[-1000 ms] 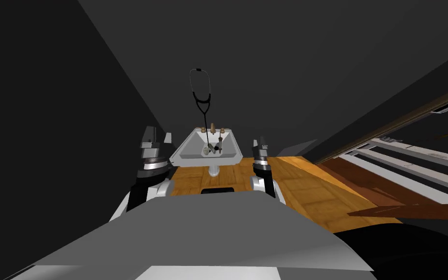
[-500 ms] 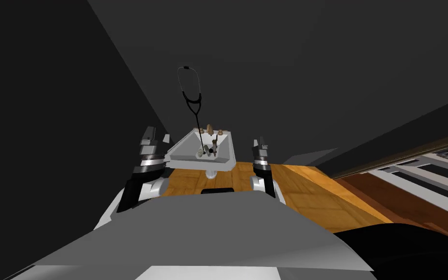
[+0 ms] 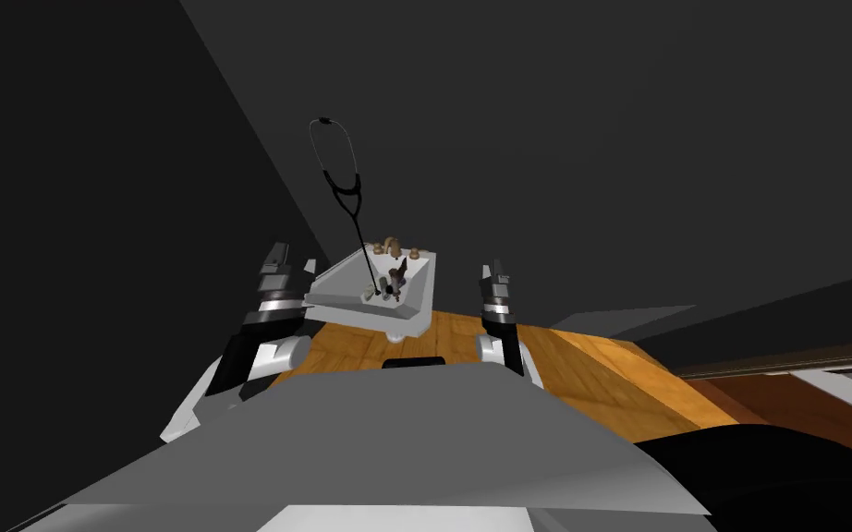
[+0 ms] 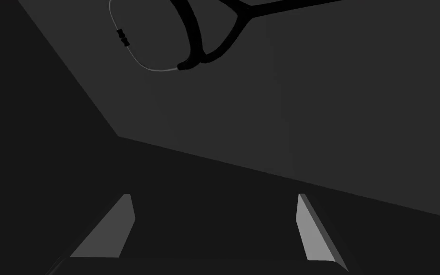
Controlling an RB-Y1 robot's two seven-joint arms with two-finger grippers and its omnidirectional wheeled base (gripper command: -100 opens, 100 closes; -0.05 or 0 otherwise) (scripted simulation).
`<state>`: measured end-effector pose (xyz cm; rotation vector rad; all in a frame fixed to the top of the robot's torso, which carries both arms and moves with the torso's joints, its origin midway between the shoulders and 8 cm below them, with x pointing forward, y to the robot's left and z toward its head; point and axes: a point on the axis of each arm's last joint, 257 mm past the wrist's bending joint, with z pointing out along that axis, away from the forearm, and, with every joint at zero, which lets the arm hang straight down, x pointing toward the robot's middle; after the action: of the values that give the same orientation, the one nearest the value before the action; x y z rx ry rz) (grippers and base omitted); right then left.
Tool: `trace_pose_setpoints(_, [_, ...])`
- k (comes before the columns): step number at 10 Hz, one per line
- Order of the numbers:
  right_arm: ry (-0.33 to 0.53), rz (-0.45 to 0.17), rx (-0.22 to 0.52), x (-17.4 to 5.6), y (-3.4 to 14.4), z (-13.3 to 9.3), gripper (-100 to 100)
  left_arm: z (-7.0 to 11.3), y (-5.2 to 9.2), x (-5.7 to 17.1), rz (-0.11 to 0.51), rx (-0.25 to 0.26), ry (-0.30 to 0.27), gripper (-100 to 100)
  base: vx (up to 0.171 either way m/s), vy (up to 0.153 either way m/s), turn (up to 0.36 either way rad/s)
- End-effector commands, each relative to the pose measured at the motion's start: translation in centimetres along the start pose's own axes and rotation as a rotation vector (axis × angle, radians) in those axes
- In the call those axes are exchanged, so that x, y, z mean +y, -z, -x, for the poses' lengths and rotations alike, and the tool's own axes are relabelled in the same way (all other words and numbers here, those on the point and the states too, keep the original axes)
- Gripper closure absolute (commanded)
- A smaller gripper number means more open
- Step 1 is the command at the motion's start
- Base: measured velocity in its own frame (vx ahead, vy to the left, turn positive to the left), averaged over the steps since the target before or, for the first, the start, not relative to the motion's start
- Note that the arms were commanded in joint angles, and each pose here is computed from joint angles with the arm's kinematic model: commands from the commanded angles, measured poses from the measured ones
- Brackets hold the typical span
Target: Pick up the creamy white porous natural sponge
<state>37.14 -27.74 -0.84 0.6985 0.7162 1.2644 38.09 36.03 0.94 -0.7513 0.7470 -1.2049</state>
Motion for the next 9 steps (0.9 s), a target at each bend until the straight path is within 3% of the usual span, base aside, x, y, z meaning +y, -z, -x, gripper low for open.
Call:
trace_pose_setpoints(1, [0.000,0.000,0.000,0.0,0.0,0.0,0,0.7,-0.1,0.8,0.032,-0.013,0.009,-100,0.077,-0.217,0.077])
trace_pose_setpoints(3, [0.000,0.000,0.000,0.0,0.0,0.0,0,3.3,-0.1,2.9,0.102,-0.057,0.039,-100,0.077,-0.206,0.210])
trace_pose_setpoints(6, [0.000,0.000,0.000,0.0,0.0,0.0,0,4.6,0.1,4.3,0.147,-0.083,0.057,-100,0.059,-0.185,0.103])
trace_pose_setpoints(8, [0.000,0.000,0.000,0.0,0.0,0.0,0,7.3,0.7,6.5,0.215,-0.139,0.097,-100,0.083,-0.216,0.173])
trace_pose_setpoints(9, [0.000,0.000,0.000,0.0,0.0,0.0,0,7.3,0.7,6.8,0.228,-0.140,0.098,-100,0.102,-0.204,0.127])
